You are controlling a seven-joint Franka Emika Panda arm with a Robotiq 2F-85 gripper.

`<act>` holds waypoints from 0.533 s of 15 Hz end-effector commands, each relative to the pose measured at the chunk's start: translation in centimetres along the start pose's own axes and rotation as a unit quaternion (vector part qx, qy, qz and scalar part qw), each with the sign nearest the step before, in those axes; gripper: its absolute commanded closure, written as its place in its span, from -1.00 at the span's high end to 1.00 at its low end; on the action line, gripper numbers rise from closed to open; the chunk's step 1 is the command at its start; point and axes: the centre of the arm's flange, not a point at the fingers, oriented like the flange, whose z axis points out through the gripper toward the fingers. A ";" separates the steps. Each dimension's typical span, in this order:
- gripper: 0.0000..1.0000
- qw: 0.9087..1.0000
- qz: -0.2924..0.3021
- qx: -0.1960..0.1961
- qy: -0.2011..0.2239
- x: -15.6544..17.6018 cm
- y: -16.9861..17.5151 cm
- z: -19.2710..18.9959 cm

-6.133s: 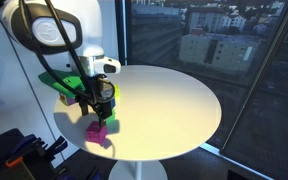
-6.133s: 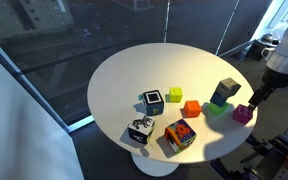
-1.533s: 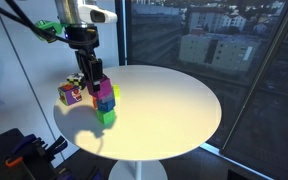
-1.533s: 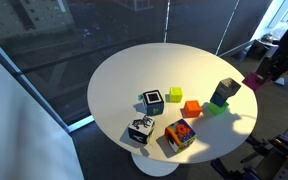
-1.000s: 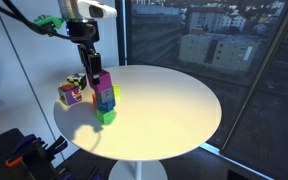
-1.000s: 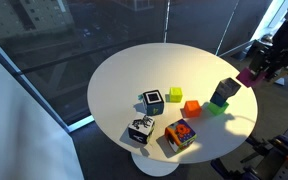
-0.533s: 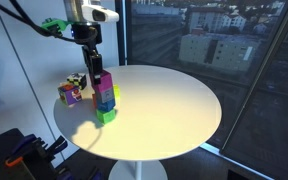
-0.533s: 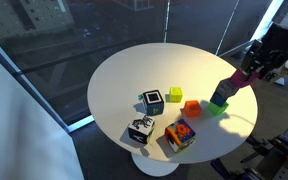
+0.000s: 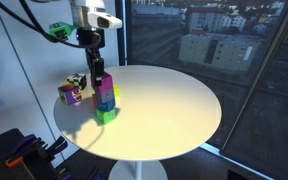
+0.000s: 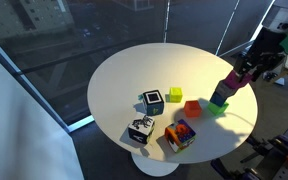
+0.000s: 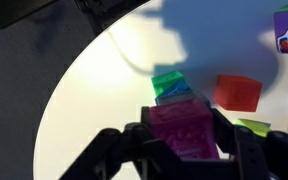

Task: Put the pink block on the gray block

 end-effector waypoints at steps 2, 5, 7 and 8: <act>-0.31 1.000 0.009 0.012 -0.006 0.8 -0.8 -0.3; 0.69 1.000 0.008 0.008 -0.007 0.8 -0.7 -0.2; 0.69 1.000 0.008 0.007 -0.006 0.8 -0.7 -0.4; 0.80 1.000 0.007 0.007 -0.006 0.7 -0.7 -0.4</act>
